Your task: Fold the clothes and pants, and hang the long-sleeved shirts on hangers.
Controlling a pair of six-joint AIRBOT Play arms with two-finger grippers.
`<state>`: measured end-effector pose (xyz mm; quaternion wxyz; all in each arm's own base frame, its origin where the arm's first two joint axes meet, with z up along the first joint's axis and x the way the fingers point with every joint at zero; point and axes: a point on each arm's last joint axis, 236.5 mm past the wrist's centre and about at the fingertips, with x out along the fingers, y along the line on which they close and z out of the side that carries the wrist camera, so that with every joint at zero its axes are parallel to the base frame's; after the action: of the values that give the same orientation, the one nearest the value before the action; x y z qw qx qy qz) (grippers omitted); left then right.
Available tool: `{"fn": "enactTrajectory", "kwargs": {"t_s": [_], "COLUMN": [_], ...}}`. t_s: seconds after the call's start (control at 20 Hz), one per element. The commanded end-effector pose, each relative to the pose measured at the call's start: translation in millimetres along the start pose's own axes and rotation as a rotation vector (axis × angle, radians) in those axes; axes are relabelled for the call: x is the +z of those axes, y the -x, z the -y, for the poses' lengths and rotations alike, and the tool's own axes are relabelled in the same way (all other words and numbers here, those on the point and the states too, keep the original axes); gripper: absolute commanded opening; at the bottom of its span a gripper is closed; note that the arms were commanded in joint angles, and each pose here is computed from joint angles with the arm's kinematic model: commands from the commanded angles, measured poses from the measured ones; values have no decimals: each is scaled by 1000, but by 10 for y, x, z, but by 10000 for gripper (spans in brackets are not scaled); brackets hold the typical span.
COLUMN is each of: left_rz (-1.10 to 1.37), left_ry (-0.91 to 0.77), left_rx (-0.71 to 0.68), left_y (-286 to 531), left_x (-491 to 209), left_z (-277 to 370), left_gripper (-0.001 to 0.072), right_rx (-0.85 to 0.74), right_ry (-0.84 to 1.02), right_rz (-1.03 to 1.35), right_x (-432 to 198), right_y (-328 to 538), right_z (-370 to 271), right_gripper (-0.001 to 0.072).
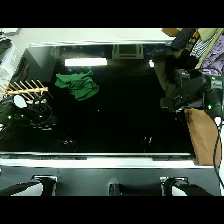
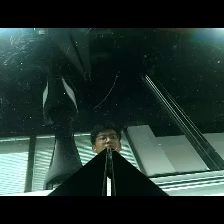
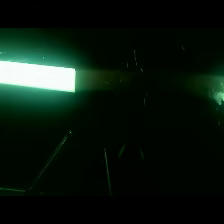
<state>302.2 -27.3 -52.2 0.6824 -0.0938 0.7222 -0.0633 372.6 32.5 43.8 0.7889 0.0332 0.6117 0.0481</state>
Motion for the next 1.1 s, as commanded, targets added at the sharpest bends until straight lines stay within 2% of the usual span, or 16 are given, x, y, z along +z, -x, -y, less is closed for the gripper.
{"fn": "enactTrajectory", "kwargs": {"t_s": [0.0,0.3,0.4,0.5,0.55,0.6,0.65,0.7,0.9,1.05], "left_rz": [0,53,197,285,337,388,450,508,662,641], "left_ry": [-1,21,183,215,217,231,239,249,182,98], "left_rx": [2,6,2,-3,-8,-23,-44,-75,-136,-148], "left_y": [-2,-1,41,118,167,217,284,386,904,722], "left_x": [0,128,462,669,788,906,1050,1212,2218,2873], "left_z": [-3,-15,-48,-59,-59,-41,-14,39,423,814], "left_gripper": [20,21,76,211,227,376,671,720,720,720], "right_rx": [2,2,2,2,1,1,2,2,2,2], "right_ry": [0,0,0,0,-1,-1,0,0,0,-5], "right_rz": [50,59,58,65,70,73,72,71,70,74], "right_x": [118,142,137,155,166,173,170,170,168,177], "right_y": [3,5,4,5,6,7,6,6,6,5], "right_z": [-9,-8,-8,-8,-6,-6,-7,-7,-7,-7], "right_gripper": [29,29,29,29,29,29,29,29,29,29]}}
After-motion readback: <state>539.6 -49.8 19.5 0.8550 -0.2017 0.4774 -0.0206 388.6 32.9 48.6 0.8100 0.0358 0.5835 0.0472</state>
